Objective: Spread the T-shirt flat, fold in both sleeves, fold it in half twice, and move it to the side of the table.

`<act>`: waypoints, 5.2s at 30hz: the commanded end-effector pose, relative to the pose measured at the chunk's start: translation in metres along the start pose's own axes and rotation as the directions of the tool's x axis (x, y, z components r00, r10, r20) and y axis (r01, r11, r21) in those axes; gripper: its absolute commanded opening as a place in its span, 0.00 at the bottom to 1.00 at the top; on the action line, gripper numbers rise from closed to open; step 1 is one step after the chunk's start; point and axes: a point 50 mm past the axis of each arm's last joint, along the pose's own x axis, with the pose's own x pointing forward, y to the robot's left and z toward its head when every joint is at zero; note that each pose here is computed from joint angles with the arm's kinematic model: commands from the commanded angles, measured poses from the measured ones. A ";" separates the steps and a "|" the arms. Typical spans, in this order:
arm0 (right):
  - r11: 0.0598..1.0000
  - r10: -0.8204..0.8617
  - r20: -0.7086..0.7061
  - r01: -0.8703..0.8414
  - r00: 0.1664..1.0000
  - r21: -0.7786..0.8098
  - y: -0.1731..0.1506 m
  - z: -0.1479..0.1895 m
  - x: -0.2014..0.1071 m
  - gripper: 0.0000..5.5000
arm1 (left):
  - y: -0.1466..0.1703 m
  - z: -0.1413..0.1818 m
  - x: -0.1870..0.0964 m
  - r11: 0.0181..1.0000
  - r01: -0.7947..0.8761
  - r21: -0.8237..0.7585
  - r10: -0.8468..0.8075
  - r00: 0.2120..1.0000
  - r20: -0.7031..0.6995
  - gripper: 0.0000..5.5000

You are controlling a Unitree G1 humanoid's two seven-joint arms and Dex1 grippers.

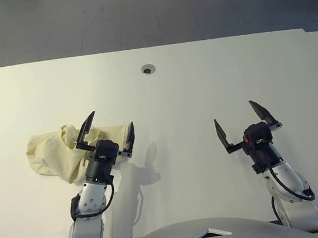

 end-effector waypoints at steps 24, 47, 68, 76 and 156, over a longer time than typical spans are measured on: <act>1.000 -0.027 -0.003 0.027 1.000 0.009 0.005 0.000 0.003 0.98 | 0.009 -0.079 0.052 0.674 0.482 0.560 -0.243 0.860 -0.448 0.98; 1.000 -0.013 -0.002 0.013 1.000 0.001 0.007 -0.003 0.009 0.98 | -0.077 -0.041 0.054 0.792 0.489 0.366 -0.378 0.863 -0.335 0.98; 0.965 -0.254 0.100 0.245 0.962 0.094 -0.024 0.010 0.019 0.98 | -0.170 0.043 0.092 0.957 0.282 -0.071 -0.288 0.954 -0.085 0.98; 0.961 -0.270 0.105 0.260 0.957 0.095 -0.026 0.010 0.022 0.98 | -0.168 0.083 0.096 0.953 0.283 -0.106 -0.279 0.959 0.051 0.98; 0.430 0.720 -0.440 -0.843 0.536 -0.323 -0.022 0.024 -0.017 0.98 | 0.096 -0.006 -0.020 0.556 0.817 0.150 -0.611 0.525 -0.593 0.98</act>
